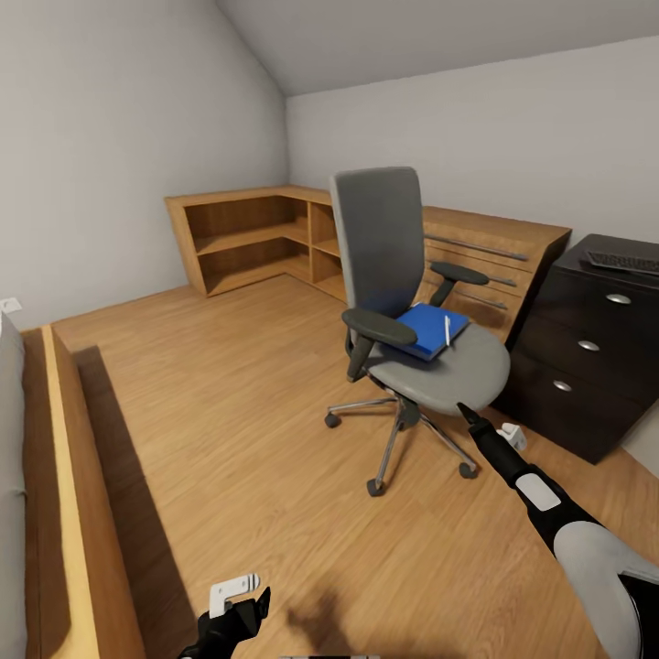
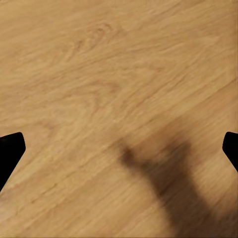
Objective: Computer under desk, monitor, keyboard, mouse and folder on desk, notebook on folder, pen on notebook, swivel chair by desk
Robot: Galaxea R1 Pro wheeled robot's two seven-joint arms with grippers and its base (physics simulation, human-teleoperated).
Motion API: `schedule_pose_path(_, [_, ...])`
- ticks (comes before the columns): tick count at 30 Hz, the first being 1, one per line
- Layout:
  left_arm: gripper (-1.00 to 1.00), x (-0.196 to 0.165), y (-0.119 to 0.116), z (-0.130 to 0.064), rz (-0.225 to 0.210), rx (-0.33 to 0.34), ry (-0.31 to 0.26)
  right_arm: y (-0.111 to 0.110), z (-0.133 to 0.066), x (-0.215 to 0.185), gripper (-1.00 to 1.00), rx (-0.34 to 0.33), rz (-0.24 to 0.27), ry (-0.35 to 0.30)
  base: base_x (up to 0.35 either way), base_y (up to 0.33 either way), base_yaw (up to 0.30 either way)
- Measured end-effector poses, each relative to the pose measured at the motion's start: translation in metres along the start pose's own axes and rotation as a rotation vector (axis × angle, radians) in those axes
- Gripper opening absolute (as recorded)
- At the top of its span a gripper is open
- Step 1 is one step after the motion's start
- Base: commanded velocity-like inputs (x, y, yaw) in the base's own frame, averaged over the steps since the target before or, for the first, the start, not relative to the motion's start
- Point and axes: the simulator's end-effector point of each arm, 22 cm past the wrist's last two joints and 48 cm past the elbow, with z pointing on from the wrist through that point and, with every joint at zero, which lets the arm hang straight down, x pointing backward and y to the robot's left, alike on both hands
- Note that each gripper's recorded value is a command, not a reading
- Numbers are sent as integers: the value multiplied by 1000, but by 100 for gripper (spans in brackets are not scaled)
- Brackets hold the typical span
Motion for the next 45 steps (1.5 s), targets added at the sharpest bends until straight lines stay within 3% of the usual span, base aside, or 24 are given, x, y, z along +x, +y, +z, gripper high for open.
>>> schedule_pose_path(36, [100, 0, 0, 0, 0, 0, 0, 0, 0, -3, 100, 0, -15, -16, 23, -2, 0])
schedule_pose_path(45, [100, 0, 0, 0, 1, 0, -1, 1, 0, -5, 100, -1, -15, -21, 197, 62, 0])
